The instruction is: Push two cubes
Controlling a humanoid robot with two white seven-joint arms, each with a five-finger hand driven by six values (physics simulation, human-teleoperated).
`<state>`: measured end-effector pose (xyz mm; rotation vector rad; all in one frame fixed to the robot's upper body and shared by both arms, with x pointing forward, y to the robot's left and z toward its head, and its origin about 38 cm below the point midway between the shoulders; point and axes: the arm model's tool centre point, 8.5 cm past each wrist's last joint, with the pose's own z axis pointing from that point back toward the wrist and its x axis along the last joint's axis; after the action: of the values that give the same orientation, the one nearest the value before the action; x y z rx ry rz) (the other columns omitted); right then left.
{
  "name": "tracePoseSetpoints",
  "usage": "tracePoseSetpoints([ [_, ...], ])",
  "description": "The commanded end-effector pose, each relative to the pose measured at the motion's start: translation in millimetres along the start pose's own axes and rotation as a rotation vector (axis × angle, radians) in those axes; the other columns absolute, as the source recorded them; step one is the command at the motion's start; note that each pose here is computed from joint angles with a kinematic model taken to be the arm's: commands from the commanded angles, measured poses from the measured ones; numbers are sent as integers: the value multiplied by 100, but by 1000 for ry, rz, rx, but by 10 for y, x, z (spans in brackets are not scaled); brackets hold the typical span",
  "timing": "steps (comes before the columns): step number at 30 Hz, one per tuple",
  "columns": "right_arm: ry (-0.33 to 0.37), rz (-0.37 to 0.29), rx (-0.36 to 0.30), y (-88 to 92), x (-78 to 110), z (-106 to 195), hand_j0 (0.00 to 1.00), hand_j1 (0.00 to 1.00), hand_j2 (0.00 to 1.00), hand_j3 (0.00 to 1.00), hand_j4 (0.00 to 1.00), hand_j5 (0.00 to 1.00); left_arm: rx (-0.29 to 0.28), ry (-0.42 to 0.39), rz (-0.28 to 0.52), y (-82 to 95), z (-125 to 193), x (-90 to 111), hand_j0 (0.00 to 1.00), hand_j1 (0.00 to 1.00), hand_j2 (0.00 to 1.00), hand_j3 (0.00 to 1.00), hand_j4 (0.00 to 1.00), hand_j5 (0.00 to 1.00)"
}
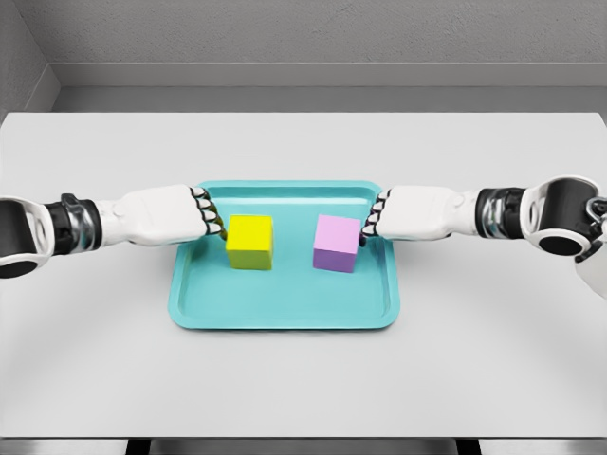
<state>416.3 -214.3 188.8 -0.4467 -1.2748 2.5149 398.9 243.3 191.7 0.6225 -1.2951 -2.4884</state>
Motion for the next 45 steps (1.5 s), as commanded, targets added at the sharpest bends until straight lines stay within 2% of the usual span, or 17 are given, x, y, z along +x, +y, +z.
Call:
tracePoseSetpoints([
  [1,-10,1,5,14,27,-29,68,68,68,68,68,68,17,-8,3,48,-48,28,77,77,77,77,77,77],
  [9,-21,9,-4,-36,54,-72,68,68,68,68,68,68,20,-8,-1,67,-56,25,77,77,77,77,77,77],
  [12,-38,34,-26,-129,130,-85,68,68,68,68,68,68,32,-13,1,95,-96,46,77,77,77,77,77,77],
  [15,-40,34,-28,-136,135,-94,68,68,68,68,68,68,21,-23,5,90,-131,78,77,77,77,77,77,77],
  [23,-50,36,-46,-196,159,-159,68,68,68,68,68,68,34,-31,-11,146,-127,124,77,77,77,77,77,77],
  [27,-36,17,-29,-126,94,-156,68,68,68,68,68,68,39,-36,-12,160,-151,142,77,77,77,77,77,77],
  [30,-3,-11,5,-8,-37,-143,68,68,68,68,68,68,31,-30,-9,146,-139,120,77,77,77,77,77,77],
  [33,8,-15,10,-4,-88,-135,68,68,68,68,68,68,23,-16,-5,122,-105,75,77,77,77,77,77,77],
  [40,-3,-12,-4,-64,-65,-201,68,68,68,68,68,68,-5,6,-9,68,8,-9,77,77,77,77,77,77],
  [45,-21,-20,-16,-108,-28,-358,68,68,68,68,68,68,-17,32,-7,47,159,-106,77,77,77,77,77,77],
])
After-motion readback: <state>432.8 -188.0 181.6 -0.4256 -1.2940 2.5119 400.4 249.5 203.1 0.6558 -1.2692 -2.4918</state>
